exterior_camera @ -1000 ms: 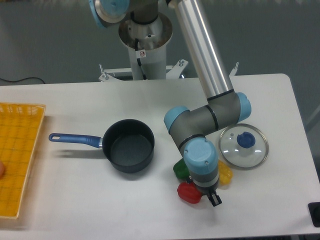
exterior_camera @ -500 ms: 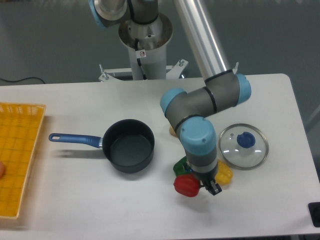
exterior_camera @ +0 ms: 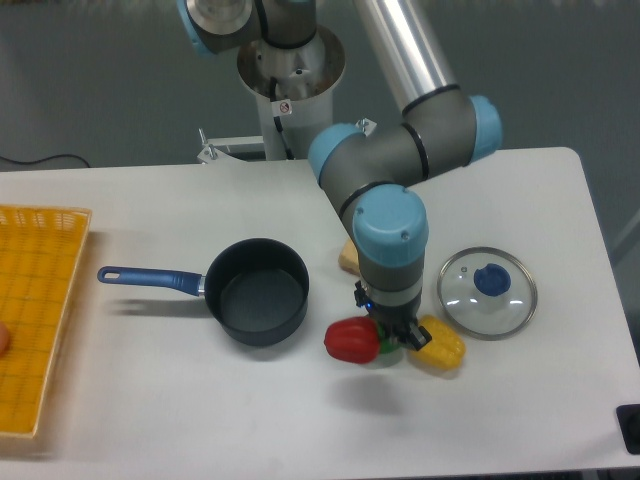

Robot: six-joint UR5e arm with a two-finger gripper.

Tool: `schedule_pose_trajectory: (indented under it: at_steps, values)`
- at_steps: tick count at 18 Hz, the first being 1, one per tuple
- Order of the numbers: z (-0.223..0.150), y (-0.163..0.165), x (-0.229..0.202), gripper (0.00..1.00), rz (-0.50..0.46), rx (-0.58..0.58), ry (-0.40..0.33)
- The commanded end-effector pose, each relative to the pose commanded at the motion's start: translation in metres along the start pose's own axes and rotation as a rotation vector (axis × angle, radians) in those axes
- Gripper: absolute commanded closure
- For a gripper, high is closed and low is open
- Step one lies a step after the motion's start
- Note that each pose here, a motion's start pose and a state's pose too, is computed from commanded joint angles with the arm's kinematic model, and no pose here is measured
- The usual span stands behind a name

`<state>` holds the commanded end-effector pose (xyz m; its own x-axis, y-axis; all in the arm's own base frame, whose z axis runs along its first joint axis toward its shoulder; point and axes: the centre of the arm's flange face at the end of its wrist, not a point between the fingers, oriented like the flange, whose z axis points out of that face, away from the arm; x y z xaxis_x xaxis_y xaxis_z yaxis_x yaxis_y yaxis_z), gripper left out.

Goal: Pick up the red pepper
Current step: 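Lift the red pepper and carry it toward the saucepan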

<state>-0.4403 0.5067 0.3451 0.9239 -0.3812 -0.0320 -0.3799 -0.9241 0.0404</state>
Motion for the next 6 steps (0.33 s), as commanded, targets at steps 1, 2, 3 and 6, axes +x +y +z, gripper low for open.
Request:
schedule_pose_trajectory:
  at_steps: [1,2,3,6]
  values:
    - [-0.0042,0.0018,0.0015,1.00,-0.001,-0.004,0.009]
    - [-0.0066,0.0012,0.0026,1.00,0.001,-0.006,0.017]
    - [-0.0065,0.0006,0.0036,1.00,0.003,-0.010,0.024]
    - [-0.0082,0.0008,0.0044,1.00,0.000,-0.008,0.025]
